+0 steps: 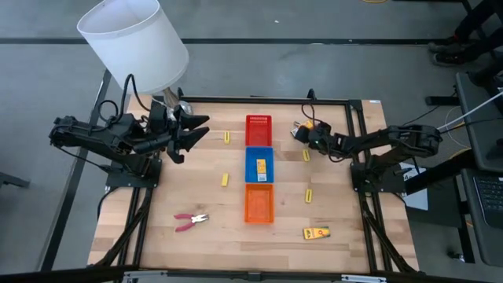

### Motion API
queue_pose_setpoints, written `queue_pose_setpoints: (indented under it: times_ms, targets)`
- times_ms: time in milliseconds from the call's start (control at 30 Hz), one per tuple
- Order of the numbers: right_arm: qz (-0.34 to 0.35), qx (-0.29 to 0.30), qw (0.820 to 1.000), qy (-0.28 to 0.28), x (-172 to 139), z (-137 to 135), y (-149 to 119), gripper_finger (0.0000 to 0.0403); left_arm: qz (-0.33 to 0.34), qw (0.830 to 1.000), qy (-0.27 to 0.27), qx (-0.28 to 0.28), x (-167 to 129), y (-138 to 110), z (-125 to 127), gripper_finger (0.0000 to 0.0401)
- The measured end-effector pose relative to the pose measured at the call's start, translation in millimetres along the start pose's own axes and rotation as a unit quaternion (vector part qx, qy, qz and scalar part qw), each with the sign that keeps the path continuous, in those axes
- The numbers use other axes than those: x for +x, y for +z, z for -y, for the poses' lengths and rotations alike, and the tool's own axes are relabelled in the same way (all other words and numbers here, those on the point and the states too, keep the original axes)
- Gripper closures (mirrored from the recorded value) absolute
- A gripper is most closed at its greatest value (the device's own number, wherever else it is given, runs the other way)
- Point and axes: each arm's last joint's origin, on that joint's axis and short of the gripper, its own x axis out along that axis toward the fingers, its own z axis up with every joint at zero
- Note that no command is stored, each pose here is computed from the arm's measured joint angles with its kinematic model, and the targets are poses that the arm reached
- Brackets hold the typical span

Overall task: Pick & Place School Supplies
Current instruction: Put the yellow crayon box into the blue bin

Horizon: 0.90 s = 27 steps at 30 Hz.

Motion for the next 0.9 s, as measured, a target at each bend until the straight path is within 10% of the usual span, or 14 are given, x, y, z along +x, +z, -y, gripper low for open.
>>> queue_pose_setpoints:
  times_ms: [900]
  targets:
    - [0.003,-0.011,1.0,-0.003,8,3,17,0.0241,0.002,1.0,0.003,-0.006,0,0,0,0.0194]
